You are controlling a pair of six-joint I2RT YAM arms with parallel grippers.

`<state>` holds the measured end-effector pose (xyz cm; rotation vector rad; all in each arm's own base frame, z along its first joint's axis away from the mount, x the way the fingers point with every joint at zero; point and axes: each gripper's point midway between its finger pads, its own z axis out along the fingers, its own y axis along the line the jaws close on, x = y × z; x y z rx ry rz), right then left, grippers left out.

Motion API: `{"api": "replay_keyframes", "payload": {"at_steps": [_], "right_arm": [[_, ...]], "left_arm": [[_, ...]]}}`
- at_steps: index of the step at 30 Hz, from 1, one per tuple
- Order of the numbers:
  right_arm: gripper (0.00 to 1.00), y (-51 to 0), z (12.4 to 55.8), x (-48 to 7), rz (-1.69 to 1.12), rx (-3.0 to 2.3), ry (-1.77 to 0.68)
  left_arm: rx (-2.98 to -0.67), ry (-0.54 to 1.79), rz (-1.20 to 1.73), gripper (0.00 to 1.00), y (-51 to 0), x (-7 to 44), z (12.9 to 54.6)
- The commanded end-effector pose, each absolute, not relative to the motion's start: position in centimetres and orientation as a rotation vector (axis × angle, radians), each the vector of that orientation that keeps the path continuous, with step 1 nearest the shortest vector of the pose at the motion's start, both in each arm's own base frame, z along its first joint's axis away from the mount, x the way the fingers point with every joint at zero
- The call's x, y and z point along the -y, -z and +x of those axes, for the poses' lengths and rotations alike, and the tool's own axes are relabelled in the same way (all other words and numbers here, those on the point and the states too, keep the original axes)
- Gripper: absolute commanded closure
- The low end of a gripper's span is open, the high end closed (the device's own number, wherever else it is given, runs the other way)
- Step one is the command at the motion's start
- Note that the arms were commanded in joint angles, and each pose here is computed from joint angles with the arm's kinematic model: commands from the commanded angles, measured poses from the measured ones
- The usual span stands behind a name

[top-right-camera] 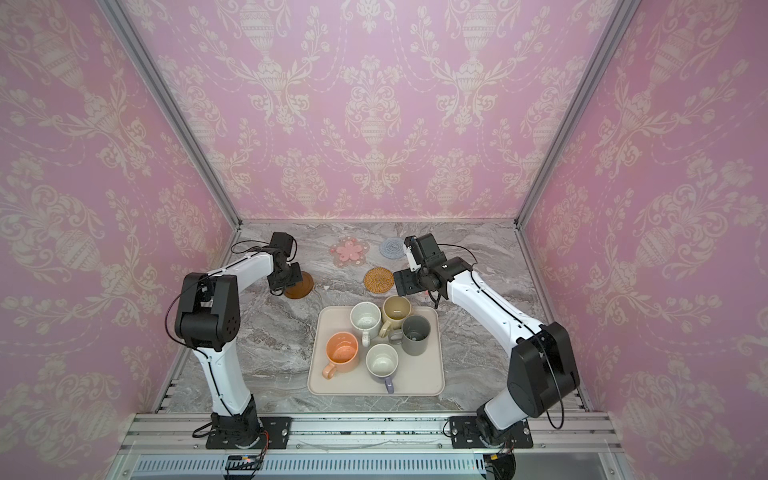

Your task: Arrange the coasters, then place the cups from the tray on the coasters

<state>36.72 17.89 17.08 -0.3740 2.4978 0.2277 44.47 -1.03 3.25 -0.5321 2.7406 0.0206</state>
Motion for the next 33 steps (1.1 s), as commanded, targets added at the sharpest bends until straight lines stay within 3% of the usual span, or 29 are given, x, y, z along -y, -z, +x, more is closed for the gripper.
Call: {"api": "replay_keyframes", "payload": {"at_steps": [1,14,24,33], "right_arm": [[0.08,-18.2,36.5,-18.1,-0.366,-2.489,-0.227],[0.09,-17.6,36.6,-19.3,-0.385,-2.505,-0.233],[0.09,-17.1,36.7,-20.6,-0.406,-2.514,-0.244],[0.09,-16.9,36.5,-21.9,-0.443,-2.514,-0.253]], "left_arm": [[-2.746,-0.075,-0.514,1.00,-4.4,0.0,43.7],[-2.732,-0.084,-0.614,1.00,-4.5,-3.8,43.3],[-2.654,0.244,-0.558,1.00,-6.6,0.6,43.6],[-2.743,0.311,-0.507,1.00,-3.8,3.2,43.2]]}}
